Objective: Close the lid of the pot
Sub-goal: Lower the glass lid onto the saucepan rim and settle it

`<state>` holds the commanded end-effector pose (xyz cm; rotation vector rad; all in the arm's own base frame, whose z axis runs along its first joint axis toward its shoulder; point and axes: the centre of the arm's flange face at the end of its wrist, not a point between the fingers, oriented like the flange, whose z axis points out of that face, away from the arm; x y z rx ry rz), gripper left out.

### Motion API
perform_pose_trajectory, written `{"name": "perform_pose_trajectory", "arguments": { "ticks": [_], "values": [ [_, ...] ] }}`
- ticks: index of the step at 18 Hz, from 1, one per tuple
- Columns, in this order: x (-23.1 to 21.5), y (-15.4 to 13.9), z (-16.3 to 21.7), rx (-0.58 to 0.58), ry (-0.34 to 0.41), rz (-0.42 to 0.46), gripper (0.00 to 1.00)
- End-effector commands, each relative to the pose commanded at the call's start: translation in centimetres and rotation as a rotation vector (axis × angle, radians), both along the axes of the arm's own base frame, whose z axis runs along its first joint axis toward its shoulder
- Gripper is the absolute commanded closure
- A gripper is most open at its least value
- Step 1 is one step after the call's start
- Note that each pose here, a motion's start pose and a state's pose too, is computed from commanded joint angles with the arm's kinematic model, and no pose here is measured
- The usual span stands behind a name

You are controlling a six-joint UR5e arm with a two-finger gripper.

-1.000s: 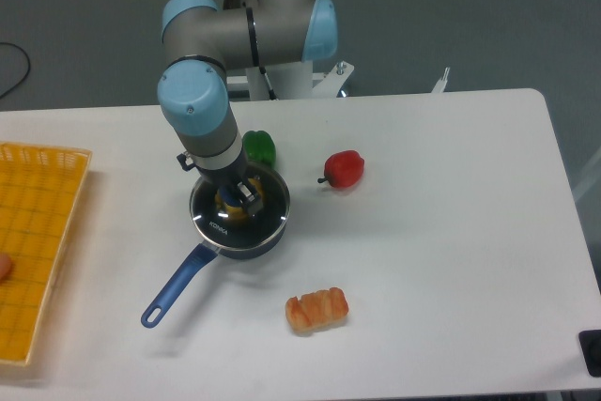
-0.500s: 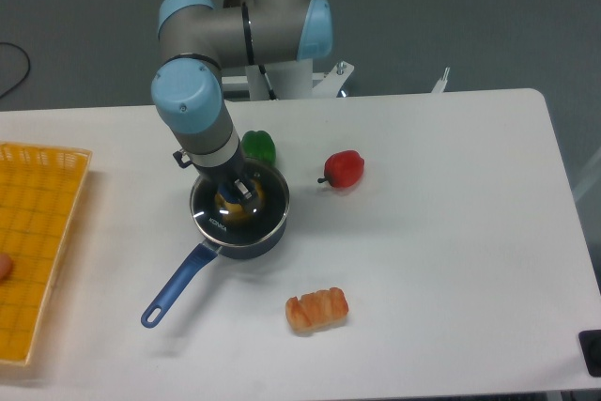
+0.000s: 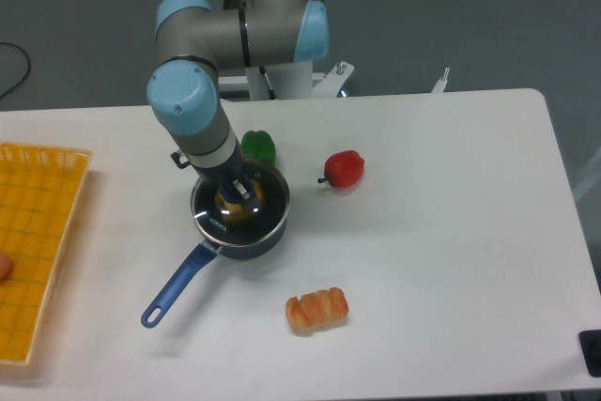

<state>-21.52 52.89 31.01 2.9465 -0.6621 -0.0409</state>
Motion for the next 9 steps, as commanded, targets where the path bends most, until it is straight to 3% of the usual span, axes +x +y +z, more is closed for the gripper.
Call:
{"name": "perform_pose_trajectory", "arguments": {
  "ticks": [9],
  "values": [
    [0.19, -0.15, -0.54, 0.004, 0.005, 0.000, 0.42]
  ]
}}
